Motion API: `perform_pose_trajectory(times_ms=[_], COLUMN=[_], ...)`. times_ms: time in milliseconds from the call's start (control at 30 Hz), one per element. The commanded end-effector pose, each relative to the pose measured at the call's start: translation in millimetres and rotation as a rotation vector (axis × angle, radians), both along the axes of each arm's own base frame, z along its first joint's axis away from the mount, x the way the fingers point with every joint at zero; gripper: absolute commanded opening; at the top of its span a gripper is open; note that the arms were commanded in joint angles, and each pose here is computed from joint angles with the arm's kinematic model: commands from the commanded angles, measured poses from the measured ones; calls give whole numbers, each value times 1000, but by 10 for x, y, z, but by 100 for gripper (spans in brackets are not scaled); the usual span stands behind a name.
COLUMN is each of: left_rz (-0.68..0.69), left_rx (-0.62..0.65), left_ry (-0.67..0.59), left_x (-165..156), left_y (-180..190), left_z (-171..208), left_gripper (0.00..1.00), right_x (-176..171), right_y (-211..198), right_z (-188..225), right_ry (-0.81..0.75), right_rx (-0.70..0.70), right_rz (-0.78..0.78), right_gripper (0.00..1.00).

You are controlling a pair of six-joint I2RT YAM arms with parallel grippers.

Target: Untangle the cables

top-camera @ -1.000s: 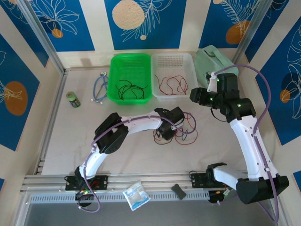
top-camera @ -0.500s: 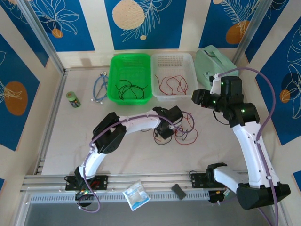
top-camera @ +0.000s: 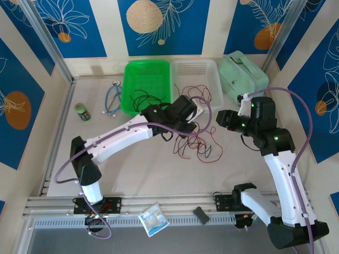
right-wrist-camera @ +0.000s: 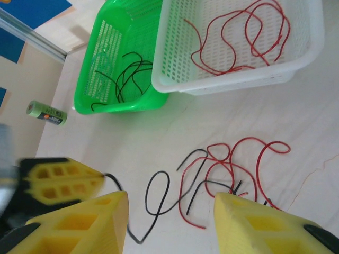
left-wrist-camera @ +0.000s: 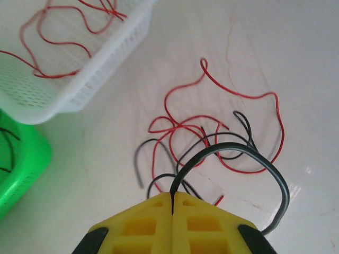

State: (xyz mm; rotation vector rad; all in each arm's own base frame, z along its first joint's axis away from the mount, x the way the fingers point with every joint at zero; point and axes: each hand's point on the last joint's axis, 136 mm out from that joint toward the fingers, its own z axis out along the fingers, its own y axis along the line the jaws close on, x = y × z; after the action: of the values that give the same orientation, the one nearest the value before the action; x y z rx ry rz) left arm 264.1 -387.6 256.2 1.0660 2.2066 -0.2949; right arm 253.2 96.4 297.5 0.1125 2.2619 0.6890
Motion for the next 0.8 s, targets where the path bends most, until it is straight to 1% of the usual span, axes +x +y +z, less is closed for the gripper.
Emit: perform_pose_trajectory(times_ms=[0, 200, 267, 333, 467, 533, 633, 700, 767], left_rz=[43, 102, 115, 119, 126, 126, 125, 122, 121], left_rx=[7, -35, -69, -95, -129, -134, -135, -139, -145], left_ry=[-60, -188, -224, -244, -268, -271, -270, -270, -270], left_x=[-21, 52, 66, 70, 79, 85, 94, 95, 91], left_y=[200, 414, 450, 460, 464, 453, 432, 420, 416], left_z=[351, 922, 1092, 1194, 1302, 1308, 1295, 1297, 1309], left_gripper=[0, 1, 3, 3, 4, 4, 4, 4, 4], right_x=[-66, -179, -222, -252, -271, -264, -199, -146, -77], right_y=[117, 342, 431, 498, 605, 711, 843, 904, 943], right_z=[-45, -308, -409, -548, -912, -1051, -1145, -1196, -1269], right_ry=[3, 43, 72, 127, 316, 390, 432, 453, 473], right_rx=[53, 132, 168, 201, 316, 417, 530, 554, 546], right_rz=[64, 186, 224, 230, 138, 99, 50, 18, -21], right_gripper=[46, 48, 50, 53, 60, 66, 80, 83, 86])
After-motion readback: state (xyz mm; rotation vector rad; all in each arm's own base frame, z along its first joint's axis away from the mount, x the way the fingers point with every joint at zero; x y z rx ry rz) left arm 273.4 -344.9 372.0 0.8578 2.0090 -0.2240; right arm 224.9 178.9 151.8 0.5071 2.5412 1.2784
